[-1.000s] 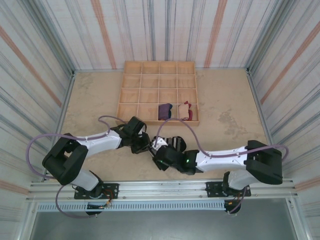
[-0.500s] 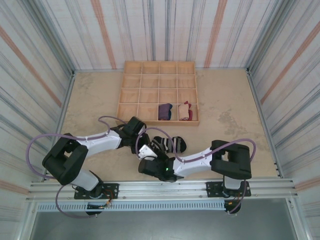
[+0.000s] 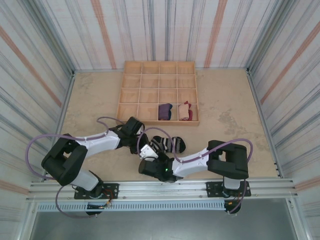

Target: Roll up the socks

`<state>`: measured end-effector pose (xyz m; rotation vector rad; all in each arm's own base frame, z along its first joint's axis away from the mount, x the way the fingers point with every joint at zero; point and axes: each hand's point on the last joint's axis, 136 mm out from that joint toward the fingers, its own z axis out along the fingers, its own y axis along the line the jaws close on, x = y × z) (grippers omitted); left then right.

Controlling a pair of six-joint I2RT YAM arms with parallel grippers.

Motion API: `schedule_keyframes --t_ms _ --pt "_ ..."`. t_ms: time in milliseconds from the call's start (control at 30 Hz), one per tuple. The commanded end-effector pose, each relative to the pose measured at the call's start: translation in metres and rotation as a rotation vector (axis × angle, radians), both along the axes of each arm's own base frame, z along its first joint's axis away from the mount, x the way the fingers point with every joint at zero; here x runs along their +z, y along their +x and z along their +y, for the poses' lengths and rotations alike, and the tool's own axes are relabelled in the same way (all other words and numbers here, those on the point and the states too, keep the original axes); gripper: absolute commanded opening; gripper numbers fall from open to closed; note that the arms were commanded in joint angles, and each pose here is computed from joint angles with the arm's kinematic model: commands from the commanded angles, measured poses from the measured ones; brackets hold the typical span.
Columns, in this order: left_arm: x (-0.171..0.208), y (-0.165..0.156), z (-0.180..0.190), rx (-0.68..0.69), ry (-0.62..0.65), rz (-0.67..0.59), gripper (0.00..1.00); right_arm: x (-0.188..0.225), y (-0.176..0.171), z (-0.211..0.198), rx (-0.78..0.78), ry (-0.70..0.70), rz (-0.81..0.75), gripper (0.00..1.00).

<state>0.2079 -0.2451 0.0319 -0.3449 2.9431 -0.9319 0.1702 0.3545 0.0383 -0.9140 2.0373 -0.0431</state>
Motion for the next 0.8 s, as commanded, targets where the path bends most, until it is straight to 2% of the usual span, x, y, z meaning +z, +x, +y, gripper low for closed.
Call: schedule_keyframes --t_ms 0,33,100,300,467,600,767 --pt "-0.008 -0.018 0.01 0.008 -0.012 0.076 0.25 -0.039 -0.004 -0.032 -0.024 -0.054 0.132 0.0" --pt "-0.008 -0.018 0.01 0.013 -0.018 0.079 0.31 -0.041 -0.005 -0.036 -0.027 -0.048 0.145 0.0" --pt "-0.007 -0.019 0.014 0.022 -0.011 0.078 0.49 -0.046 -0.007 -0.042 -0.028 -0.018 0.19 0.0" --pt "0.0 -0.017 0.022 0.046 -0.021 0.068 0.66 -0.062 -0.015 -0.052 0.012 0.041 0.342 0.0" --pt "0.002 -0.019 0.038 0.077 -0.025 0.067 0.69 -0.067 -0.016 -0.056 0.016 0.086 0.417 0.0" --pt "0.014 -0.014 0.04 0.109 -0.097 -0.011 0.69 -0.067 -0.016 -0.055 0.036 0.178 0.522 0.0" --pt "0.026 -0.011 0.036 0.064 -0.123 -0.065 0.68 -0.062 -0.019 -0.046 0.065 0.372 0.765 0.0"
